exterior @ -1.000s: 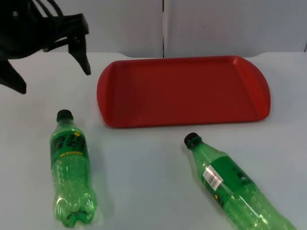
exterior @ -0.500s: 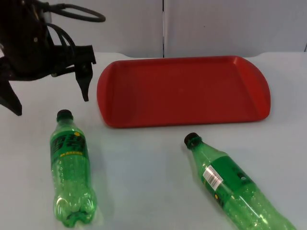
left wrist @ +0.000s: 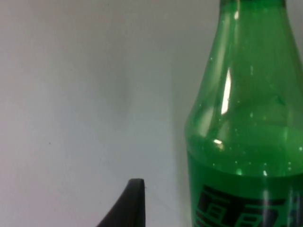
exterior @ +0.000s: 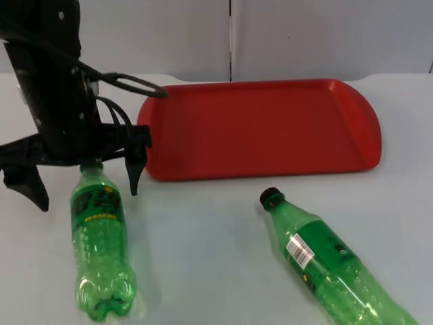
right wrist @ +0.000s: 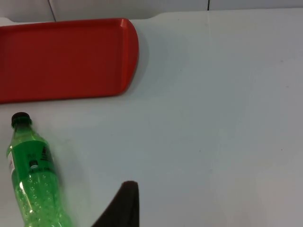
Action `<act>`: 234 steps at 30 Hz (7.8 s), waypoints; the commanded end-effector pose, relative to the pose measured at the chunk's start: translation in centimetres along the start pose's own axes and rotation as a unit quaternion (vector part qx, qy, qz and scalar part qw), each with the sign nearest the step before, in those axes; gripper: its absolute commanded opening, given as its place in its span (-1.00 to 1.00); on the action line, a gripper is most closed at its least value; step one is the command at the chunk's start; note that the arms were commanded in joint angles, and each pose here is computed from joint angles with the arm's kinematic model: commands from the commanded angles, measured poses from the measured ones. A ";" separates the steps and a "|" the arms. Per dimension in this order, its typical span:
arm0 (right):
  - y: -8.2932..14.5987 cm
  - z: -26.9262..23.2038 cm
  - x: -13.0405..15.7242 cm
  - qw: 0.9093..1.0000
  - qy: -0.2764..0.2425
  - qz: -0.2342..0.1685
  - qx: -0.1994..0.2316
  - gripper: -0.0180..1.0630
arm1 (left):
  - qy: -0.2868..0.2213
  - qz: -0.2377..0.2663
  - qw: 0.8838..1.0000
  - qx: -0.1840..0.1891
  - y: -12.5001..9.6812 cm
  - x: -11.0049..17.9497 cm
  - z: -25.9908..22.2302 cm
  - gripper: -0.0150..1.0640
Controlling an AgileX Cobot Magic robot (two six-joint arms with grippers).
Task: Place the bottle upright on the tray.
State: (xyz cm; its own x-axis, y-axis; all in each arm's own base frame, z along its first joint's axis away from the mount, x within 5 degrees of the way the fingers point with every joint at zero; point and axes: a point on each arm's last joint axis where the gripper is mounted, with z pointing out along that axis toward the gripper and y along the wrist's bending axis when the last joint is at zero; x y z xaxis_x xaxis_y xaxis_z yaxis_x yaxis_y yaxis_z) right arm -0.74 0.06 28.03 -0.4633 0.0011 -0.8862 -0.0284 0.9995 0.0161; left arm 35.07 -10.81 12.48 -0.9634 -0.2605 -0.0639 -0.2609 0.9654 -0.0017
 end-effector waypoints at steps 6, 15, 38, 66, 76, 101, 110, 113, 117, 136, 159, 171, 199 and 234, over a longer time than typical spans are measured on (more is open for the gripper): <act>0.0 0.0 0.0 1.000 -0.003 0.002 0.001 0.97 | -0.026 0.029 0.999 -0.002 -1.5 0.2 1.0 0.97; 0.0 0.0 0.0 1.000 -0.003 0.002 0.001 0.97 | -0.042 0.019 0.999 -0.005 -1.2 0.2 1.4 0.97; 0.0 0.0 0.0 1.000 -0.003 0.002 0.001 0.97 | -0.054 -0.001 0.998 0.026 0.0 0.4 4.1 0.97; 0.0 0.0 0.0 1.000 -0.003 0.002 0.001 0.97 | -0.020 0.037 0.999 0.004 0.3 1.0 5.7 -0.97; 0.0 0.0 0.0 1.000 -0.003 0.002 0.001 0.97 | -0.029 0.039 0.999 0.010 0.3 0.9 4.7 -0.98; 0.0 0.0 0.0 1.000 -0.003 0.002 0.001 0.97 | -0.525 0.093 0.798 0.280 -0.9 -1.2 -18.7 -0.98; 0.0 0.0 0.0 1.000 -0.003 0.002 0.001 0.97 | -0.700 0.306 0.588 0.267 -2.3 0.4 -23.2 -0.98; 0.0 0.0 0.0 1.000 -0.003 0.002 0.001 0.97 | -0.712 0.310 0.569 0.270 -2.4 0.5 -23.5 -0.98; 0.0 0.0 0.0 1.000 -0.003 0.002 0.001 0.97 | -0.715 0.288 0.570 0.283 -2.4 0.3 -23.6 -0.98; 0.0 0.0 0.0 1.000 -0.003 0.002 0.001 0.97 | -0.712 0.247 0.547 0.363 -4.6 -2.0 -18.4 -0.98; 0.0 0.0 0.0 1.000 -0.003 0.002 0.001 0.97 | -0.692 0.293 0.569 0.335 -8.8 -7.2 -6.4 -0.98; 0.0 0.0 0.0 1.000 -0.003 0.002 0.001 0.97 | -0.711 0.303 0.544 0.327 -9.8 -8.2 -0.8 -0.98; 0.0 0.0 0.0 1.000 -0.003 0.002 0.001 0.97 | -0.679 0.318 0.581 0.318 -9.9 -8.0 5.4 -0.98; 0.0 0.0 0.0 1.000 -0.003 0.002 0.001 0.97 | -0.665 0.340 0.584 0.318 -10.1 -7.7 5.8 0.47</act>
State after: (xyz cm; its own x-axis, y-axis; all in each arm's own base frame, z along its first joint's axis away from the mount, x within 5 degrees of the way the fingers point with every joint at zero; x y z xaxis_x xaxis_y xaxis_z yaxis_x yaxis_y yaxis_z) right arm -0.74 0.07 28.03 -0.4634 0.0021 -0.8862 -0.0293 0.9994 0.0177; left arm 45.41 -18.51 7.14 0.1767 0.0262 -0.9839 0.6420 0.7547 0.1354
